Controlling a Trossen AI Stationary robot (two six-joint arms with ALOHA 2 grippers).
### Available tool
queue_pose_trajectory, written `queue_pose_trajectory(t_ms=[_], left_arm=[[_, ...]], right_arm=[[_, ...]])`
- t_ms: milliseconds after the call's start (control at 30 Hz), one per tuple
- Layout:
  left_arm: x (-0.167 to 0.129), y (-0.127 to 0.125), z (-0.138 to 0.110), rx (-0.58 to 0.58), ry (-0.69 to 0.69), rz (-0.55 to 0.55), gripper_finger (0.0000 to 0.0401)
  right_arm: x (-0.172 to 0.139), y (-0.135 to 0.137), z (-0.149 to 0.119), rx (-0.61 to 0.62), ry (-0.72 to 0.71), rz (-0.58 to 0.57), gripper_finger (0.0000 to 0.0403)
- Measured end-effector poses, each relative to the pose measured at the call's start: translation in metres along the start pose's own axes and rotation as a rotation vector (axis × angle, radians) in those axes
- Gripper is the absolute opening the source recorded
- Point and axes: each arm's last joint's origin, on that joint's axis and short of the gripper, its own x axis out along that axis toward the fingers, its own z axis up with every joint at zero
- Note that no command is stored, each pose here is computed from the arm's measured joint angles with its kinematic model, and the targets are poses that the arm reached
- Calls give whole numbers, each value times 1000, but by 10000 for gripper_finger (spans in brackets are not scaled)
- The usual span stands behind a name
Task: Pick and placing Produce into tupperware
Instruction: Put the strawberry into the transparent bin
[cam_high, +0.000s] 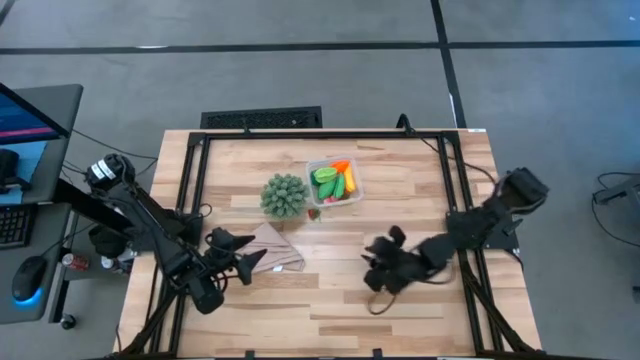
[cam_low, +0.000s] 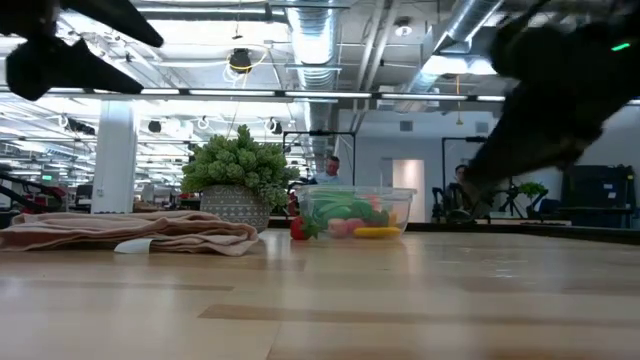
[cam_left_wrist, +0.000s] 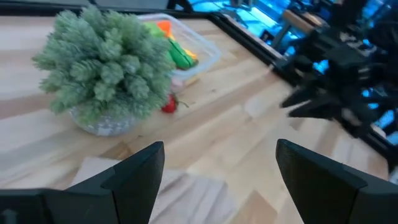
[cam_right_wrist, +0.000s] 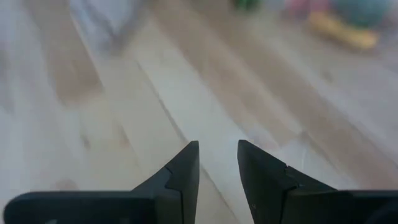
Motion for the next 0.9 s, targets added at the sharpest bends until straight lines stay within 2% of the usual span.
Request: queue_pose_trajectory(t_ms=[100, 167, 233, 333, 433, 533, 633, 733, 900], left_arm=[[7, 1, 4, -16, -18, 32, 300], [12, 2, 6, -25, -28, 50, 300], [16, 2, 8, -15, -25, 66, 300], [19, 2, 10, -2, -28, 77, 300], [20, 3, 10, 46, -22, 85, 300], [20, 4, 10, 97, -16, 91, 300], [20, 4, 10, 113, -10, 92, 300], [19, 6, 9, 194, 2, 97, 300], [19, 11, 10, 265, 0, 129, 300]], right_arm=[[-17, -9, -18, 148, -267, 48, 102], [-18, -19, -31, 244, -371, 60, 102], [-12, -32, -42, 309, -394, 61, 102], [2, -45, -52, 384, -350, 66, 102], [15, -46, -46, 435, -338, 77, 102], [29, -40, -28, 500, -385, 95, 102], [47, -30, -4, 405, -412, 101, 102], [69, -19, 20, 309, -402, 95, 102], [110, -9, 50, 245, -359, 6, 102]])
